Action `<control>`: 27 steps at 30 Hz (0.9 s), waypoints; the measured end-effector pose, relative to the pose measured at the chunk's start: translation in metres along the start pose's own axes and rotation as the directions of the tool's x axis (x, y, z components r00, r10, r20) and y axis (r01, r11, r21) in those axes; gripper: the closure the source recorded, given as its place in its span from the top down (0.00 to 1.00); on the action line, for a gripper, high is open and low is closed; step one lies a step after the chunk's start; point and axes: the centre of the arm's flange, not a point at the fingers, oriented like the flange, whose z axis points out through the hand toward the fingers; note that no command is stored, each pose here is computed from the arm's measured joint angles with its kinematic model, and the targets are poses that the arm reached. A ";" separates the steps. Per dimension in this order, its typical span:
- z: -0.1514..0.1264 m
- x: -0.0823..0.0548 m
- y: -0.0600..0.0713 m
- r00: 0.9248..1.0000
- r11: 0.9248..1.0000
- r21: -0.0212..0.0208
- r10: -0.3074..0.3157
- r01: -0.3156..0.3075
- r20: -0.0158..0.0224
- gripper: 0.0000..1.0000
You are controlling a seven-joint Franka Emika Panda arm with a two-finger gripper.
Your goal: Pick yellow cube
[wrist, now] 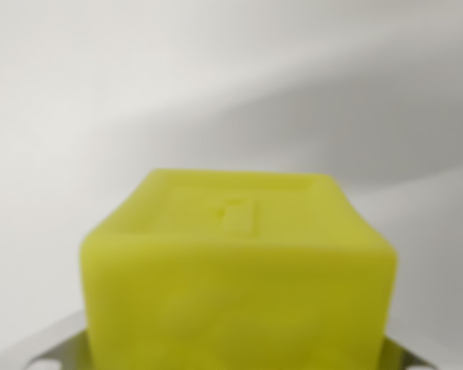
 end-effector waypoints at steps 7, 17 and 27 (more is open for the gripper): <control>-0.017 0.000 0.000 1.000 1.000 0.000 0.000 0.000 0.000 0.00; -0.042 0.000 0.000 1.000 1.000 -0.001 0.000 0.000 0.001 0.00; -0.067 0.000 0.000 1.000 1.000 -0.001 0.000 0.000 0.001 0.00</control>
